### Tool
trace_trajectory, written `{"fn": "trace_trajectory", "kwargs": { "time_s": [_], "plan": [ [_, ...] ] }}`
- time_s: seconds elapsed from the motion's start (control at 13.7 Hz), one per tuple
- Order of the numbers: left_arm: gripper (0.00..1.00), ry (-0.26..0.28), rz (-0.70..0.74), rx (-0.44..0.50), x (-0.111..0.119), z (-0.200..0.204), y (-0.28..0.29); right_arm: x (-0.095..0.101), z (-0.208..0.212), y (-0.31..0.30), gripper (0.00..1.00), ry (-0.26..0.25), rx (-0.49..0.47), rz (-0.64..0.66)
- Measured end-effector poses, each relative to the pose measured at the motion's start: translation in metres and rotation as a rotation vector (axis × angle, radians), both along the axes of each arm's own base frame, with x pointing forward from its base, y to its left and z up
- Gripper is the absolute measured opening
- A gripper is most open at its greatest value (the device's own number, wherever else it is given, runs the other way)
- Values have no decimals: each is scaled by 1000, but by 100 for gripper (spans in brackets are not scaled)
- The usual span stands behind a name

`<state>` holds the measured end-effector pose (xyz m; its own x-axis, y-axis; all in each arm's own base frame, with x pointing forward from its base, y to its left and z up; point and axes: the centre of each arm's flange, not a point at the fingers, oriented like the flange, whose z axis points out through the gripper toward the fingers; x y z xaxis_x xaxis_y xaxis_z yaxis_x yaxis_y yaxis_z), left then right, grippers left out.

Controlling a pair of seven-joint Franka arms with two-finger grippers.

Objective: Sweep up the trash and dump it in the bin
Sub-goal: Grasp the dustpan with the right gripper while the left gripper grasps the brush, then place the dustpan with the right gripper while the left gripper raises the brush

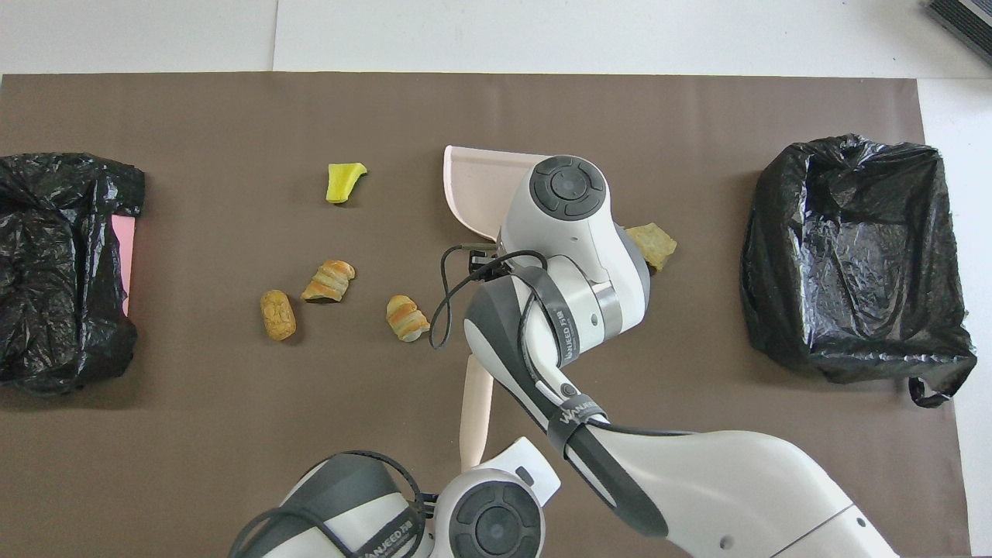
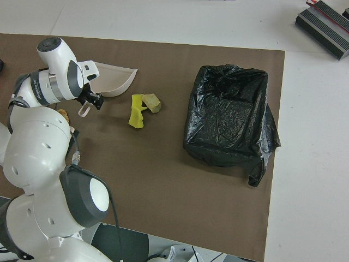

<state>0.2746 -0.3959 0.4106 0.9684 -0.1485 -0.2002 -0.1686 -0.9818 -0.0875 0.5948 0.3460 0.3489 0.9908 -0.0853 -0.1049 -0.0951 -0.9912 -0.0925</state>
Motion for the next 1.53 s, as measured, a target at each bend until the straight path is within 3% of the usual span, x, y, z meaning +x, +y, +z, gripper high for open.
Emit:
{"fn": "trace_trajectory", "kwargs": {
  "time_s": [0.15, 0.22, 0.51, 0.8, 1.02, 1.17, 1.38, 1.53],
  "plan": [
    [26, -16, 63, 35, 29, 15, 35, 0, 1, 0, 37, -2, 1, 0],
    [26, -25, 94, 56, 44, 18, 53, 0, 2, 0, 32, -2, 1, 0],
    [26, -44, 268, 119, 107, 14, 134, 1, 11, -6, 32, -1, -5, 19],
    [26, -73, 445, 94, 162, 1, 225, -5, 99, -60, 32, -6, 42, 414],
    [26, -54, 437, 59, 191, -12, 303, -24, 155, -109, 32, 10, 55, 703],
    [26, -39, 402, 48, 194, -27, 320, -38, 156, -120, 32, 13, 27, 910],
    [26, -6, 294, 40, 190, -43, 312, -64, 121, -120, 32, 10, 12, 1118],
    [26, 7, 188, 24, 189, -45, 304, -86, 93, -124, 32, 46, 6, 1248]
  ]
}}
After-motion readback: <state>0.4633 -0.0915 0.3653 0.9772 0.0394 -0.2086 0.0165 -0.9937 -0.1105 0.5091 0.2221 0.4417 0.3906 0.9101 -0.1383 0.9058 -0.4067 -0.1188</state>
